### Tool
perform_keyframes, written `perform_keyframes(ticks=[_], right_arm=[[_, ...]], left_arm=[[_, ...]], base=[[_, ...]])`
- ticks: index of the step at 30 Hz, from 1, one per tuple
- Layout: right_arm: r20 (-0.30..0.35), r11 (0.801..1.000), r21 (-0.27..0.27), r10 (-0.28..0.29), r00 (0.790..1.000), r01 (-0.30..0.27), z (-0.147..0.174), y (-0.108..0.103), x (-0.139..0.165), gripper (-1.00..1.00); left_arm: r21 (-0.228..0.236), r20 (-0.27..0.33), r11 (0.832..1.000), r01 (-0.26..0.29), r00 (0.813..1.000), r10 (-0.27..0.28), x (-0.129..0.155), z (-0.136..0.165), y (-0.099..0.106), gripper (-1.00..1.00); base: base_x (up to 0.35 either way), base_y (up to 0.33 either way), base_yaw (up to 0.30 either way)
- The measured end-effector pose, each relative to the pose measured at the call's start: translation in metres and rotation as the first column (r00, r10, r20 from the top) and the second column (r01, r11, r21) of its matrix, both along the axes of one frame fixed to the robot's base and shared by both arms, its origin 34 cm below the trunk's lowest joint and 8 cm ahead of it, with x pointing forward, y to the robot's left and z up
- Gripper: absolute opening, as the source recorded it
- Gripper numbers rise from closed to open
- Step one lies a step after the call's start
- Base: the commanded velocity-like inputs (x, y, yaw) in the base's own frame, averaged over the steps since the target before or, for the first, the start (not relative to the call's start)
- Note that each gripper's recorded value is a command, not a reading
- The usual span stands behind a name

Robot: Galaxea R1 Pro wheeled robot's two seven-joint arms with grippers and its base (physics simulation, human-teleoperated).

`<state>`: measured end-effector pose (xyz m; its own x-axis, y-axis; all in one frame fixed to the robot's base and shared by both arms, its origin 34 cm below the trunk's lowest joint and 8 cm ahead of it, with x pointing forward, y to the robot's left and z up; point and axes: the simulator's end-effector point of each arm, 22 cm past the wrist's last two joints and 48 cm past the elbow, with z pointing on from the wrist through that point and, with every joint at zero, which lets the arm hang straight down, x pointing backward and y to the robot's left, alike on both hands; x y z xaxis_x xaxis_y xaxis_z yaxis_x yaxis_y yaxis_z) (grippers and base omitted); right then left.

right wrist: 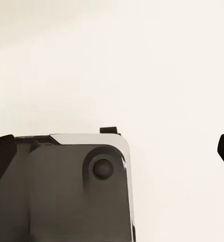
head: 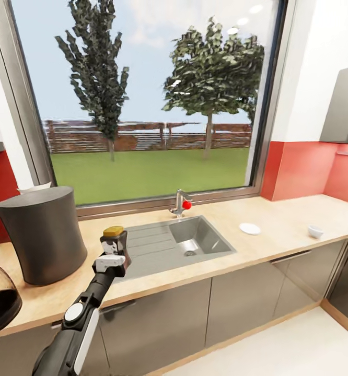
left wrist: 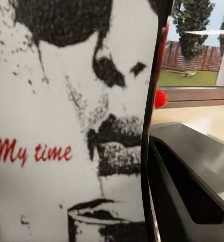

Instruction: Set up a coffee station on the kitchen countertop: keep the coffee maker on the countertop, move the bottle of coffee from the kitchen shelf to the counter next to the coffee maker, place a paper coffee filter on top of the coffee maker, put the saucer next to the coffee maker with the coffee cup on the saucer, and place the electric kettle next to the coffee maker.

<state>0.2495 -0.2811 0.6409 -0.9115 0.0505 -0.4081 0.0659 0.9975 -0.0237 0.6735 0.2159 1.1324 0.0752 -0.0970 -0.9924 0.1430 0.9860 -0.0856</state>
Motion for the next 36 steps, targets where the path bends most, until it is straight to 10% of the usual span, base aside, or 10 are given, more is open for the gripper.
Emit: perform_keyframes(ticks=[11, 25, 36], right_arm=[[-0.001, 1.000, -0.003, 0.003, 1.000, -0.003, 0.000, -0.001, -0.001, 1.00], [-0.003, 1.000, -0.003, 0.001, 1.000, -0.001, 0.000, -0.001, -0.002, 1.00], [-0.005, 1.000, -0.002, 0.001, 1.000, -0.001, -0.001, -0.001, -0.002, 1.00]], left_arm=[[0.044, -0.025, 0.996, 0.083, 0.996, -0.082, -0.004, -0.012, -0.042, -1.00], [0.043, -0.028, 0.997, 0.070, 0.997, -0.069, -0.003, -0.014, -0.036, -1.00], [0.036, -0.038, 0.996, -0.085, 0.996, 0.086, 0.002, -0.017, -0.003, -1.00]], base=[[0.137, -0.091, 0.073], [0.157, -0.209, 0.000], [0.003, -0.060, 0.174]])
